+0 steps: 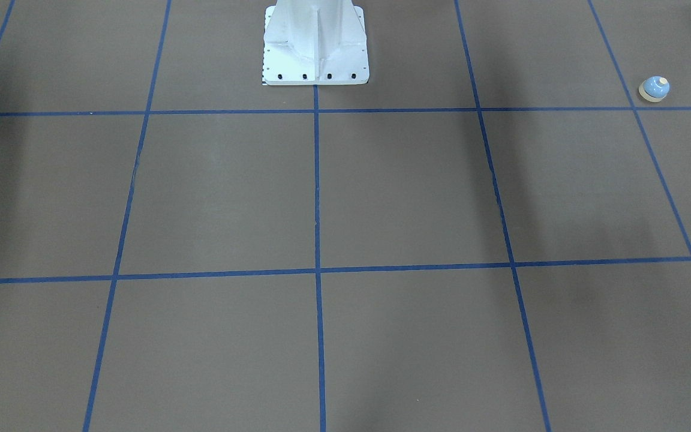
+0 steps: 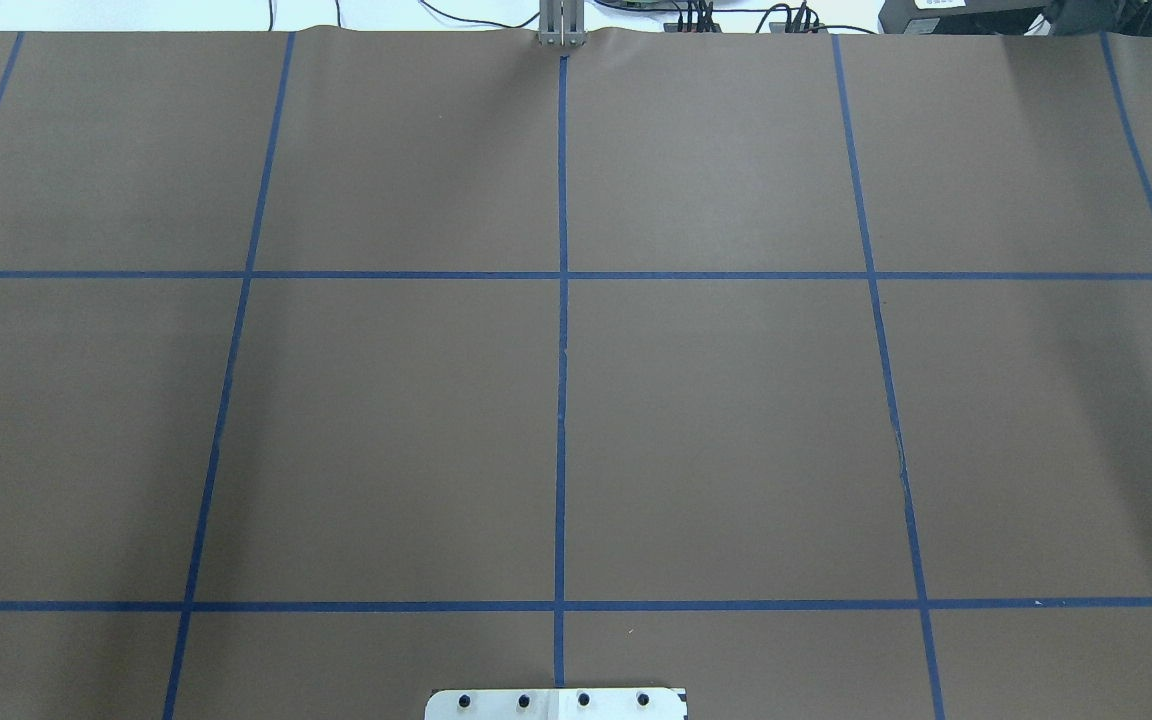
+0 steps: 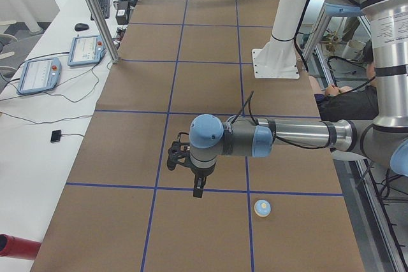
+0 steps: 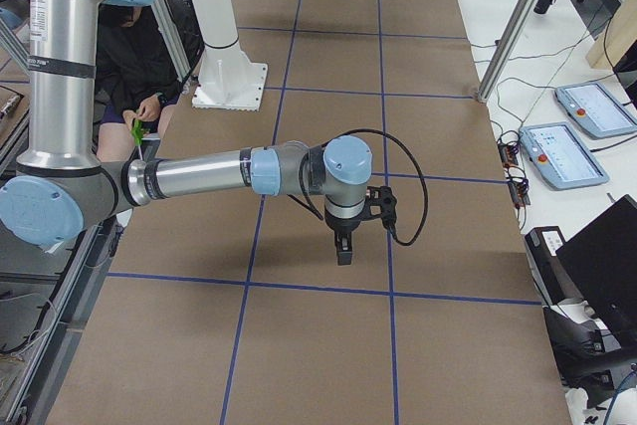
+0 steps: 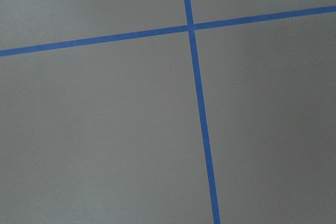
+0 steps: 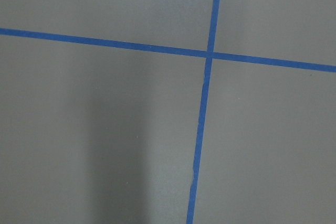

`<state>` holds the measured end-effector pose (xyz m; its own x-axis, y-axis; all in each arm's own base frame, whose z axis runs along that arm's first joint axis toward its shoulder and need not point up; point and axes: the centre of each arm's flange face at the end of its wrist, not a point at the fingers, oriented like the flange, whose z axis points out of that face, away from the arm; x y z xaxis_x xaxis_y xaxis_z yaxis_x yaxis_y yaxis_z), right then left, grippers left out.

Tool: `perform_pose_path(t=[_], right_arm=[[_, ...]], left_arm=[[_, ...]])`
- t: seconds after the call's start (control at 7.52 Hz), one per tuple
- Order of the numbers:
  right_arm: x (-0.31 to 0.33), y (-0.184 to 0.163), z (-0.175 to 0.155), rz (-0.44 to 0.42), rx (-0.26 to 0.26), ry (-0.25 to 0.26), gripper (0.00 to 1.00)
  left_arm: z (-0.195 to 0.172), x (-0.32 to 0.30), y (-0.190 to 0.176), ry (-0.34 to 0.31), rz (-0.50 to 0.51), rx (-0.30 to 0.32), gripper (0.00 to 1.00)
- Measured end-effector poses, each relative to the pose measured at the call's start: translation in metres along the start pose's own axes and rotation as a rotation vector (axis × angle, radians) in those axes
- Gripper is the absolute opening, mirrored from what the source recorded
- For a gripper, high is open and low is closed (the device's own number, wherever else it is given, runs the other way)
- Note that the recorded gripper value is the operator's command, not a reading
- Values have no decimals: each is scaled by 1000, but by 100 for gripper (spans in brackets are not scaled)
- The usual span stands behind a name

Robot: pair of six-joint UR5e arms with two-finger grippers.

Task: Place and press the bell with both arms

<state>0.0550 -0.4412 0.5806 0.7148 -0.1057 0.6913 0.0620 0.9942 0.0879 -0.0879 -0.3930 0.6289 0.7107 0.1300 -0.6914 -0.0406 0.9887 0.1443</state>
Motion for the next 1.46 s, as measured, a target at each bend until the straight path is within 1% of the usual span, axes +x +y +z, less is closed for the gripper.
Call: perform_pose_path(t=[0.66, 1.06, 1.46], right_arm=[[0, 0, 0, 1, 1, 0, 100], [0, 0, 0, 1, 0, -1, 100], [0, 0, 0, 1, 0, -2, 100]], left_arm=[[-6, 5, -5, -4, 16, 13, 100], [-18, 14, -26, -12, 36, 42, 100], [-15, 11, -33, -10, 40, 40, 100]])
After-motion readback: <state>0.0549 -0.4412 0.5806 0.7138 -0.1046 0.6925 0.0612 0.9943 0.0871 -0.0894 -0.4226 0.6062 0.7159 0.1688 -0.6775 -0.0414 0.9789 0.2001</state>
